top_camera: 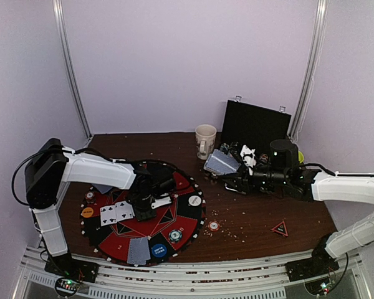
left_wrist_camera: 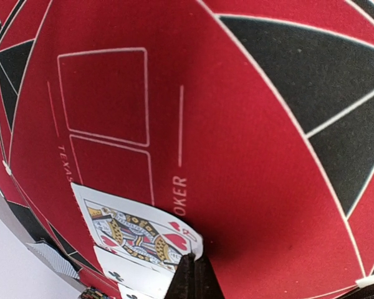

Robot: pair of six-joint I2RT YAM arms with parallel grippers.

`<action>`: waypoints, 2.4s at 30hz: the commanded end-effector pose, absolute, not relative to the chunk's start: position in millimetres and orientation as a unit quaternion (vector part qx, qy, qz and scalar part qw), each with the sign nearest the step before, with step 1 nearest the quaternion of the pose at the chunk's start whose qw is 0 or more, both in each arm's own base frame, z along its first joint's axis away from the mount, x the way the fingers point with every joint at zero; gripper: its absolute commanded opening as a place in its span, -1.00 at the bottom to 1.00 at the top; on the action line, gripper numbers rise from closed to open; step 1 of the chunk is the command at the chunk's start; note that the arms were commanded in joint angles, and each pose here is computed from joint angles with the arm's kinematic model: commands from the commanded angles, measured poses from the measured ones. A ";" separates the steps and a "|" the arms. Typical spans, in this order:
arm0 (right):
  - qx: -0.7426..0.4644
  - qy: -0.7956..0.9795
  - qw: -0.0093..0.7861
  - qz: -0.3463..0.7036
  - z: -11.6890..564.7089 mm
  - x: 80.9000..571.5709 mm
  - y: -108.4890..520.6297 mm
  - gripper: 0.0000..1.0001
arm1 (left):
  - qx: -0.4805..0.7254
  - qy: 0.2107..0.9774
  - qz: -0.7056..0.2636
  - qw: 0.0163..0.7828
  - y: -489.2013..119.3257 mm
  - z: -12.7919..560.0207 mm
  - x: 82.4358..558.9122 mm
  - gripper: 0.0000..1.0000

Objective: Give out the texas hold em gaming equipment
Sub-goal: Flop the poker card into the community card area, then pick up the poker card from the face-down deck piles.

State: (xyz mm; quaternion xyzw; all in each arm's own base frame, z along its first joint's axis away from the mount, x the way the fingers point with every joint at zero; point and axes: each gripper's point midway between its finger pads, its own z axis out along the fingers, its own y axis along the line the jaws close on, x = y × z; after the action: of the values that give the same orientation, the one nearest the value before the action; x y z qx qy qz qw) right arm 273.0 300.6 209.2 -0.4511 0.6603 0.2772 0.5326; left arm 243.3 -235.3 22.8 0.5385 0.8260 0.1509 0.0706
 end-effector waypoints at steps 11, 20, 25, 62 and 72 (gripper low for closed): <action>-0.447 0.650 0.552 0.270 225.2 276.3 298.0 -0.04 | 0.559 0.814 0.141 0.071 -231.3 27.5 238.3 -0.71; -0.449 0.650 0.551 0.269 224.6 276.3 298.1 -0.04 | 0.552 0.820 0.091 0.116 -256.4 56.5 243.4 -0.44; -0.454 0.648 0.550 0.267 225.8 275.5 298.1 -0.04 | 0.494 0.841 0.025 0.219 -288.1 112.9 276.3 -0.10; -0.464 0.646 0.541 0.275 223.2 274.9 305.4 -0.03 | 0.414 0.766 -0.316 0.377 -459.0 247.5 317.7 0.38; -0.465 0.646 0.540 0.274 223.5 274.7 305.1 -0.03 | 0.439 0.734 -0.340 0.392 -457.1 274.0 303.8 0.69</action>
State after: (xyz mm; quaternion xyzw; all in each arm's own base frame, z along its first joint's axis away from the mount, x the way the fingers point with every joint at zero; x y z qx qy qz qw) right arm 272.2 300.7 201.8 -0.4684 0.6642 0.2663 0.5183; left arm 308.9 -460.9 238.2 0.4262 0.7645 -0.3224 0.3605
